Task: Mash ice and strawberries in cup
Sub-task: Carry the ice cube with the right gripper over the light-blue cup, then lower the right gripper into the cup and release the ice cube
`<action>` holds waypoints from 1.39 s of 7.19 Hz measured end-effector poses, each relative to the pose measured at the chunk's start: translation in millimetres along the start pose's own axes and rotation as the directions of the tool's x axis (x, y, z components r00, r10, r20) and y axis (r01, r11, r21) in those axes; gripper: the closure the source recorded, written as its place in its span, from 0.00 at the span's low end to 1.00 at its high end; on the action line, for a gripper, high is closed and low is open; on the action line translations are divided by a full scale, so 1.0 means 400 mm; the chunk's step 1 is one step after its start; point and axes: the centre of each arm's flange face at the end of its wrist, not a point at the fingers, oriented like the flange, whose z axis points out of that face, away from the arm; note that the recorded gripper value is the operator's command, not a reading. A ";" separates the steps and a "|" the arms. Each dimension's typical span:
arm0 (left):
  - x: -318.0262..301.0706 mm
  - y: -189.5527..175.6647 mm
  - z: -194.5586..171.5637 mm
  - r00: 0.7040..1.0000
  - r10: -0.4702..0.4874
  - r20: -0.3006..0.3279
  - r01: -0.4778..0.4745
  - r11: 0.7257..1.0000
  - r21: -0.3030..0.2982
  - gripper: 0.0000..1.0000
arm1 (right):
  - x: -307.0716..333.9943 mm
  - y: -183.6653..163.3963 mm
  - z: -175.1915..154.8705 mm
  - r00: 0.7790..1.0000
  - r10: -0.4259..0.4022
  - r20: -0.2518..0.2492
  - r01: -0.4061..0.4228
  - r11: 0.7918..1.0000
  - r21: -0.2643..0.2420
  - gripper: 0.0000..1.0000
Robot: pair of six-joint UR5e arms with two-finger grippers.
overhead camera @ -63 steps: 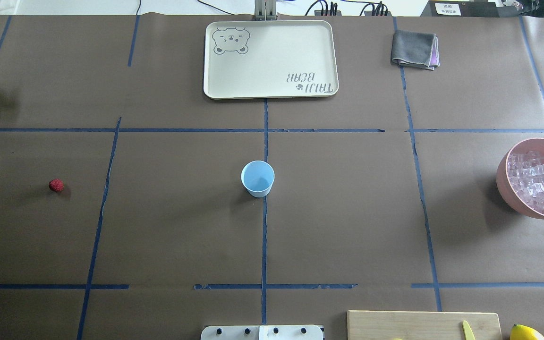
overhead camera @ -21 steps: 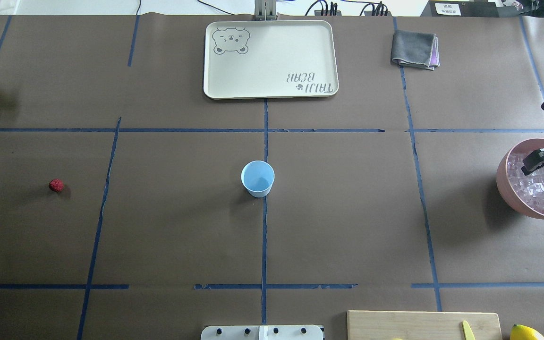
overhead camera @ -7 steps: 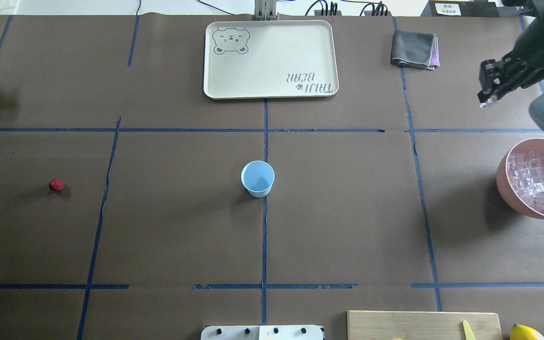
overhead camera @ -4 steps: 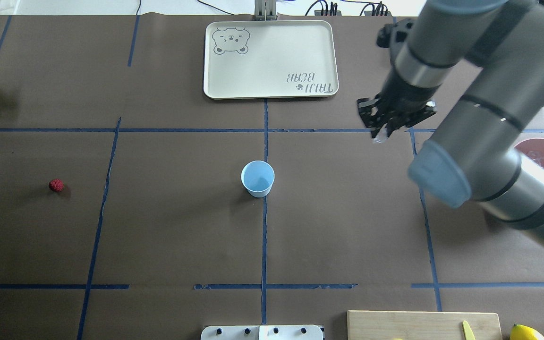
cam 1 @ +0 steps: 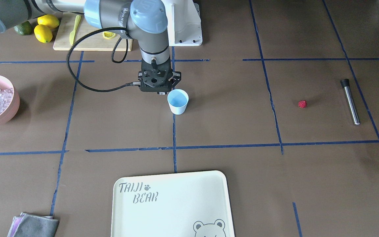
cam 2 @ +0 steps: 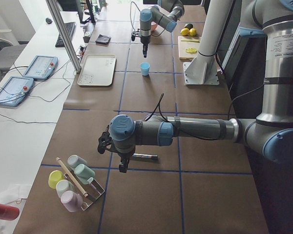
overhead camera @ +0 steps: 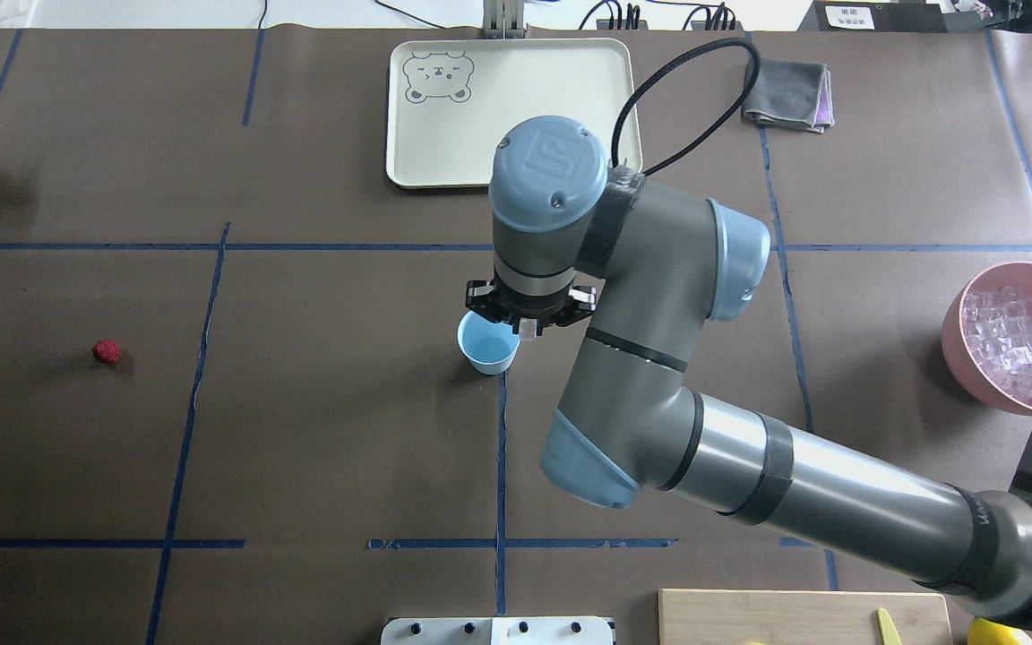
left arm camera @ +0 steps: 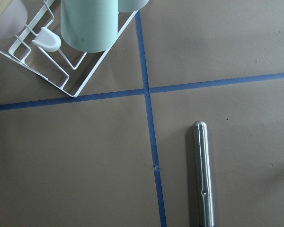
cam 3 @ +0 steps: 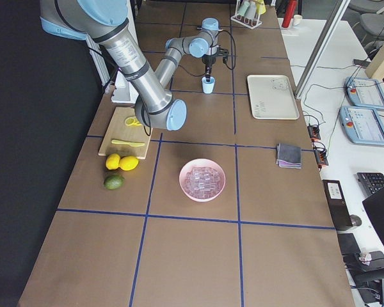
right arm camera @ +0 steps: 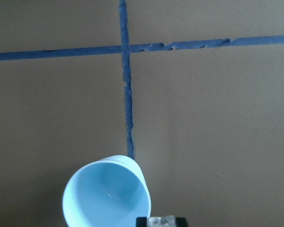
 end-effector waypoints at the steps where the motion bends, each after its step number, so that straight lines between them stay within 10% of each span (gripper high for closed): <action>1: 0.000 0.000 0.000 1.000 0.000 0.000 0.000 1.000 0.000 0.00 | -0.034 0.016 0.013 1.000 0.001 -0.002 -0.001 1.000 0.001 1.00; 8: 0.002 -0.004 -0.002 1.000 0.000 0.000 0.000 1.000 0.001 0.00 | -0.091 0.008 0.022 1.000 -0.002 -0.011 0.003 0.999 0.035 0.96; 10: 0.004 -0.008 -0.004 1.000 0.001 0.000 -0.001 1.000 0.003 0.00 | -0.095 0.003 0.028 1.000 -0.004 0.000 0.004 0.999 0.045 0.47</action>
